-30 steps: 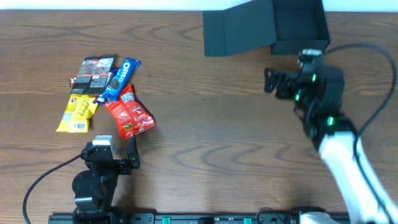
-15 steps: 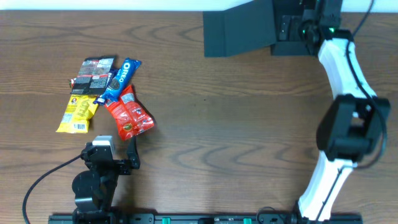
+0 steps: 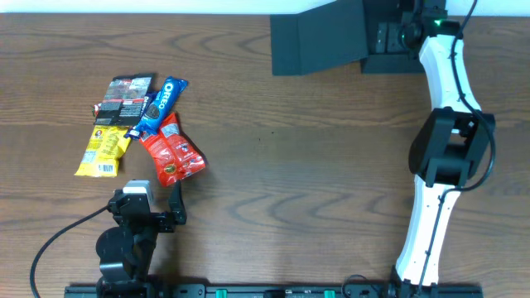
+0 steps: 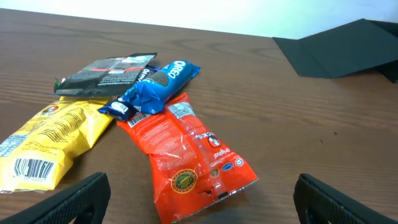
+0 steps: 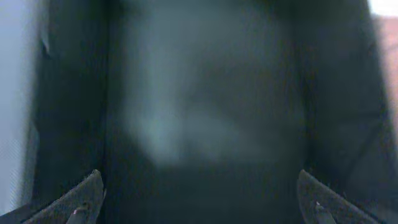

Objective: Pack container
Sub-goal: 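Reach the right gripper up to the black box's far edge, then grip the black box with the right gripper and rotate it toward center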

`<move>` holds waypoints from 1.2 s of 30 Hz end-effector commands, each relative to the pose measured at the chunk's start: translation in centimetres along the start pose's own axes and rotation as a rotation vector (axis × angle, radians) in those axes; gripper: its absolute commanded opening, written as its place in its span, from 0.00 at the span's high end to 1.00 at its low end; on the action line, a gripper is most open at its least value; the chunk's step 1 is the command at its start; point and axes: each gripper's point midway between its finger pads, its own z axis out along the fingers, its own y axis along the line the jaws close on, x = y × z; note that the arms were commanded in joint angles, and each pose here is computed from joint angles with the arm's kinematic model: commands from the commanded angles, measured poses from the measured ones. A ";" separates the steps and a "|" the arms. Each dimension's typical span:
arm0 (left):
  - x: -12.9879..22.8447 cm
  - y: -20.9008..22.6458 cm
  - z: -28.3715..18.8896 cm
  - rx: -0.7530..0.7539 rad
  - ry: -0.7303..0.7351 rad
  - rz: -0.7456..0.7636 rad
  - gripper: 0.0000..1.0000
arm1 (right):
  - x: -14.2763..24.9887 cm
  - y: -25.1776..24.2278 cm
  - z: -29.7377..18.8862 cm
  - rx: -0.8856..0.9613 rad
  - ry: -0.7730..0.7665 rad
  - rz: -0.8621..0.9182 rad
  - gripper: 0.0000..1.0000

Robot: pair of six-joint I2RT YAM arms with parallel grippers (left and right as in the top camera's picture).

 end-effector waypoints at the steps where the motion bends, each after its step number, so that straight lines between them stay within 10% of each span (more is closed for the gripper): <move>1: 1.1 0.0 0.3 0.006 0.025 0.016 0.05 | 1.0 -0.4 0.2 0.011 0.043 -0.041 0.01; 26: 1.1 0.0 0.3 0.006 0.026 0.016 0.04 | 6.4 4.9 -7.8 -0.213 0.316 -0.105 0.01; 36: 1.1 0.0 0.3 0.006 0.026 0.016 0.05 | 5.4 4.2 -14.8 -0.241 0.248 -0.582 0.02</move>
